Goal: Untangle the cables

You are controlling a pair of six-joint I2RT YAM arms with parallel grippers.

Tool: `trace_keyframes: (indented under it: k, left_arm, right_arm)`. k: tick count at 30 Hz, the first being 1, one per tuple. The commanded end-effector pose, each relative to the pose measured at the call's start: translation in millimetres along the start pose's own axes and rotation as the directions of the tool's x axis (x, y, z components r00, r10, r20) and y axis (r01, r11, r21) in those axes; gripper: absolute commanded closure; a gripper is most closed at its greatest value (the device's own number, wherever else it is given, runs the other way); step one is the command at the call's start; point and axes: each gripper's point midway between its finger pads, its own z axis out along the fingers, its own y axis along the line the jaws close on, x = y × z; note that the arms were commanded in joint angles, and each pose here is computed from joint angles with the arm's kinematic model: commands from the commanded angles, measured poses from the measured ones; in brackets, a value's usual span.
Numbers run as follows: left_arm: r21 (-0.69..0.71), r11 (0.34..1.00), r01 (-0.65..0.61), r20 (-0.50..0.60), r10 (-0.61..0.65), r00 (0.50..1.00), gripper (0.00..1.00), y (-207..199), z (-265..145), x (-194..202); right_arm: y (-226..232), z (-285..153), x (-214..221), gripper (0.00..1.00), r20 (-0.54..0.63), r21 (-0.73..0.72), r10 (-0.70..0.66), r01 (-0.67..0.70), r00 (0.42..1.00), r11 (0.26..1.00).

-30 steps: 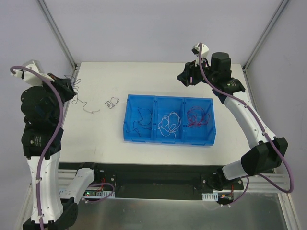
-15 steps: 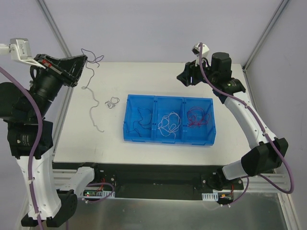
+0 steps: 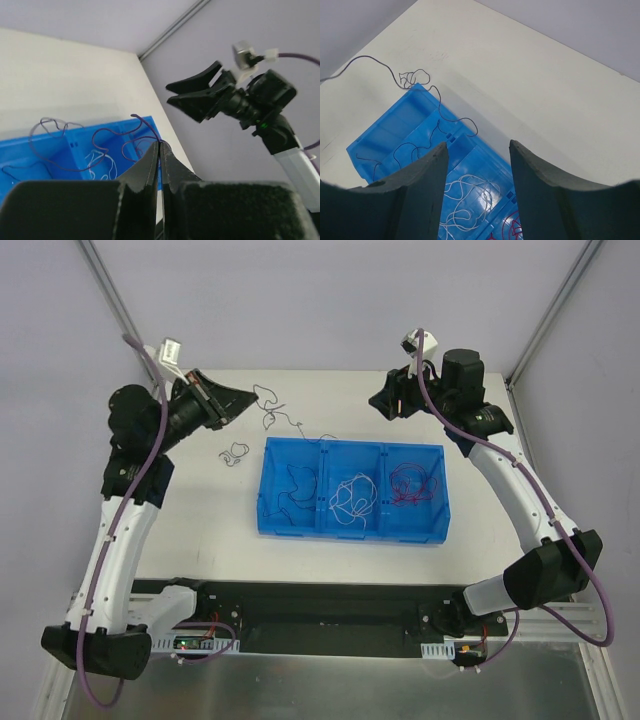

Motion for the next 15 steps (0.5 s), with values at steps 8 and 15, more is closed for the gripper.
trace_keyframes:
  k: [8,15]
  left_arm:
    - [0.013,0.999,-0.032,-0.026,0.032,0.999,1.00,8.8,8.9,19.4]
    - [0.088,0.990,-0.112,0.022,0.110,0.994,1.00,-42.3,-10.1,-7.4]
  right_arm:
    - [2.2,-13.0,-17.0,0.45,0.056,-0.007,-0.020,0.020,0.998,1.000]
    - [2.8,-11.1,-16.7,0.45,0.053,-0.015,-0.014,0.014,0.999,1.000]
